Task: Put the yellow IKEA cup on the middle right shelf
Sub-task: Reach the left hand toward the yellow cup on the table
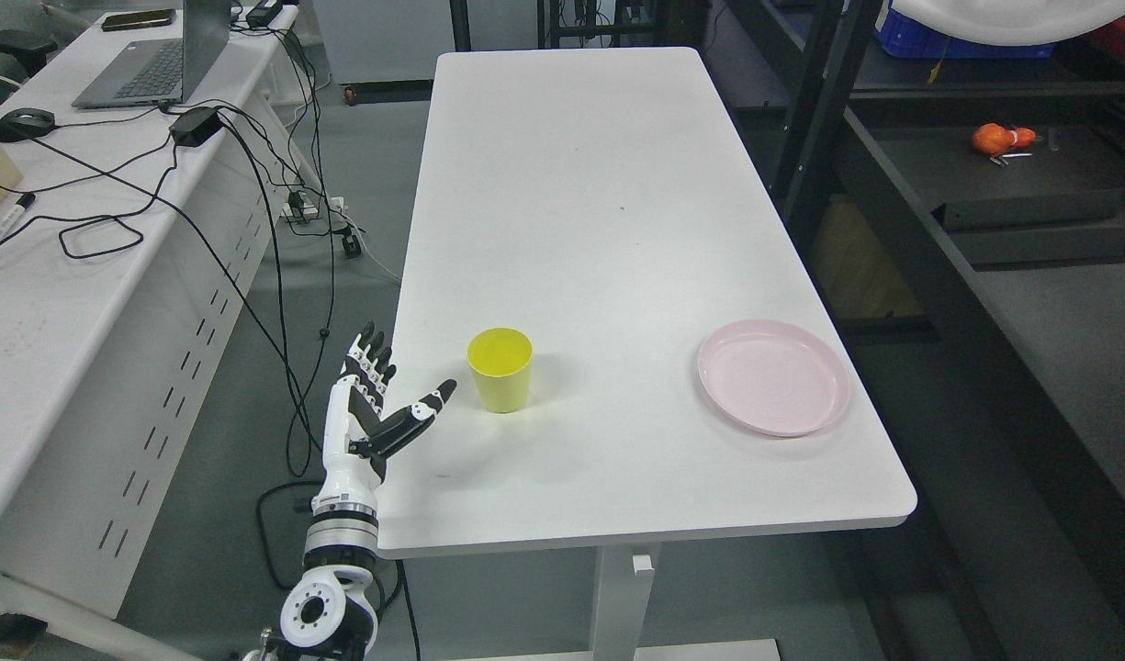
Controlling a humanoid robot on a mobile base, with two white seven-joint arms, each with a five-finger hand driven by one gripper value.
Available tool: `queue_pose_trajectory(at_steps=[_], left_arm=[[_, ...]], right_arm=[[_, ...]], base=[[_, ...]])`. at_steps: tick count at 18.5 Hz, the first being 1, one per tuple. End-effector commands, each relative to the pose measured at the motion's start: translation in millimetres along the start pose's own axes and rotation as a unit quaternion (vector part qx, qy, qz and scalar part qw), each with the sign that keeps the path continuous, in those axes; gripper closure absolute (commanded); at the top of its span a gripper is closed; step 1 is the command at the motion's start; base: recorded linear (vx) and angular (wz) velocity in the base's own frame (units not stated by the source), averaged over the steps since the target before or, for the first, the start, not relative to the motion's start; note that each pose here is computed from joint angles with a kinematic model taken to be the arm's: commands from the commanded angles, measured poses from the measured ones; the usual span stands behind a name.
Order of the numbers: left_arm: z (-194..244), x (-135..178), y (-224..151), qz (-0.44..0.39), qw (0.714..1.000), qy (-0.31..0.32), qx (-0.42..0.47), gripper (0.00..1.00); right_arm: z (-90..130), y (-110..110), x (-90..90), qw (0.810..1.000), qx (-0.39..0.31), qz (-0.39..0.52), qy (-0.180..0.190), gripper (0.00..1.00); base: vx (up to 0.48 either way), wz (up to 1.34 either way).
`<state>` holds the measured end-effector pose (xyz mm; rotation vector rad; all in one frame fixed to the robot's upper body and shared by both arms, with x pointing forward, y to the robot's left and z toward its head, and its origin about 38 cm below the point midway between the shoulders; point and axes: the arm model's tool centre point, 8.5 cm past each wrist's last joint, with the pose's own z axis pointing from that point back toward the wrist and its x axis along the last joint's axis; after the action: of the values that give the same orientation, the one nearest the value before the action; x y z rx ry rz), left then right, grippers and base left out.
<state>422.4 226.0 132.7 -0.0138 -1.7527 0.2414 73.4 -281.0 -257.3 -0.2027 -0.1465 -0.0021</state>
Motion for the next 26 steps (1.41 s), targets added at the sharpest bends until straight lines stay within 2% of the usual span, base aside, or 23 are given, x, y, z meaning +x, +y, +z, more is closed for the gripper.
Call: queue_pose_trajectory(at_steps=[1,5,9,11,17,21,26], left_arm=[[-21.0,-1.7,17.0,-0.021,1.0,0.006,0.013,0.01],[-31.9,-1.1,11.2,-0.025,1.0,0.008,0.0,0.01],[-56.7,-21.0,10.9,-0.035,0.998,0.043,0.001,0.01],[-64.9,-20.4,7.5,-0.036,0.998,0.044,0.0,0.01],[-58.1,-32.6,-27.0,-0.056,0.995,0.059,-0.06,0.01],[-59.9,-27.9,-53.5,-0.06,0.989,0.053,-0.123,0.01],[-54.7,-39.6,-63.3,-0.064,0.986,0.069,-0.137,0.01]], right_arm=[[-0.6,-9.8,-9.1,1.0,-0.007,-0.002,0.007,0.01],[-0.6,-9.8,-7.6,1.0,-0.007,-0.002,0.006,0.01],[-0.6,-9.8,-9.1,1.0,-0.007,-0.002,0.007,0.01],[-0.6,-9.8,-9.1,1.0,-0.007,-0.002,0.007,0.01],[-0.6,-9.8,-8.1,1.0,-0.007,-0.002,0.007,0.01],[-0.6,-9.8,-8.5,1.0,-0.007,-0.002,0.007,0.01],[-0.6,-9.8,-9.1,1.0,-0.007,-0.002,0.007,0.01]], base=[[0.016,0.0],[-0.007,-0.01],[-0.003,0.0],[0.0,0.0],[0.0,0.0],[0.0,0.0],[0.0,0.0]])
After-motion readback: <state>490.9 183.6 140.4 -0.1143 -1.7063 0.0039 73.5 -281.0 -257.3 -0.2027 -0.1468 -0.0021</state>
